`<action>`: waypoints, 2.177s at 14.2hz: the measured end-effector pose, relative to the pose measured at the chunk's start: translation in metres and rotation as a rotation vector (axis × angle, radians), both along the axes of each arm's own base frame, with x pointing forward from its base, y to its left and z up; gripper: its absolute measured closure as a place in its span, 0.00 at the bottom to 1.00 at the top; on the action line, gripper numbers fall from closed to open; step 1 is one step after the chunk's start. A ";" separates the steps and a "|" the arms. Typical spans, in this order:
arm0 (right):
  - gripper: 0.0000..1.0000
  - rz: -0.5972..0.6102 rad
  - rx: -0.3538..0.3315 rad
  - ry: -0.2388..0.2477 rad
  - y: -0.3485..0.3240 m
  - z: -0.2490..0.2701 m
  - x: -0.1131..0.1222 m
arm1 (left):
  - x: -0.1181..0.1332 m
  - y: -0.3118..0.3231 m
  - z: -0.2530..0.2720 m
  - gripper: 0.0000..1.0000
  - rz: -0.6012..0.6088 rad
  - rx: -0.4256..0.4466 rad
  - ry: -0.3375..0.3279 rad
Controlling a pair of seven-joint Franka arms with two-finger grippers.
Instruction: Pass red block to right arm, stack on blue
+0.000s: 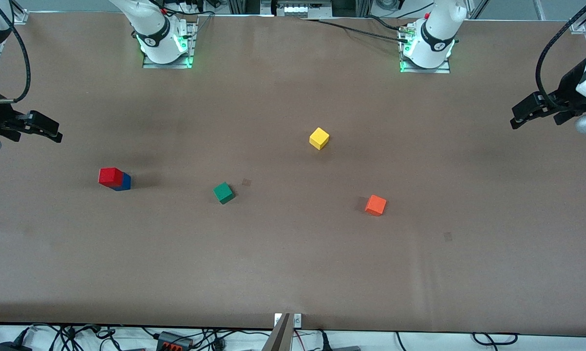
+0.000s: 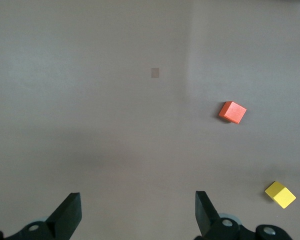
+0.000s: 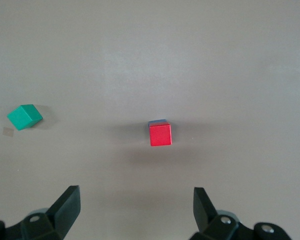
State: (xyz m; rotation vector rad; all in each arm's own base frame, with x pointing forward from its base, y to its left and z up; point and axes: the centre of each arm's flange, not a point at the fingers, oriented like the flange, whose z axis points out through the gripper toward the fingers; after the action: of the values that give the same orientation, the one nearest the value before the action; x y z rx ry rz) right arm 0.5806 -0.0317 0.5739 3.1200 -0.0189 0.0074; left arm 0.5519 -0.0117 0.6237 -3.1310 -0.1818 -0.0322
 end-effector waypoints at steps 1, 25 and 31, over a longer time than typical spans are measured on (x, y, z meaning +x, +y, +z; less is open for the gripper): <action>0.00 -0.001 0.000 -0.001 -0.001 0.000 0.000 | 0.000 0.000 0.000 0.00 0.000 0.000 0.000; 0.00 -0.017 -0.003 -0.003 -0.010 0.002 -0.001 | 0.000 0.005 0.005 0.00 0.009 0.000 -0.002; 0.00 -0.013 -0.003 -0.003 -0.008 0.002 -0.001 | 0.002 0.006 0.005 0.00 0.011 0.000 0.006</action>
State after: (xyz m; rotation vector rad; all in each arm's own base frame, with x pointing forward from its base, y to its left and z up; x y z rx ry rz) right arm 0.5798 -0.0398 0.5756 3.1170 -0.0397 0.0119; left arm 0.5538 -0.0058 0.6288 -3.1291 -0.1991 -0.0229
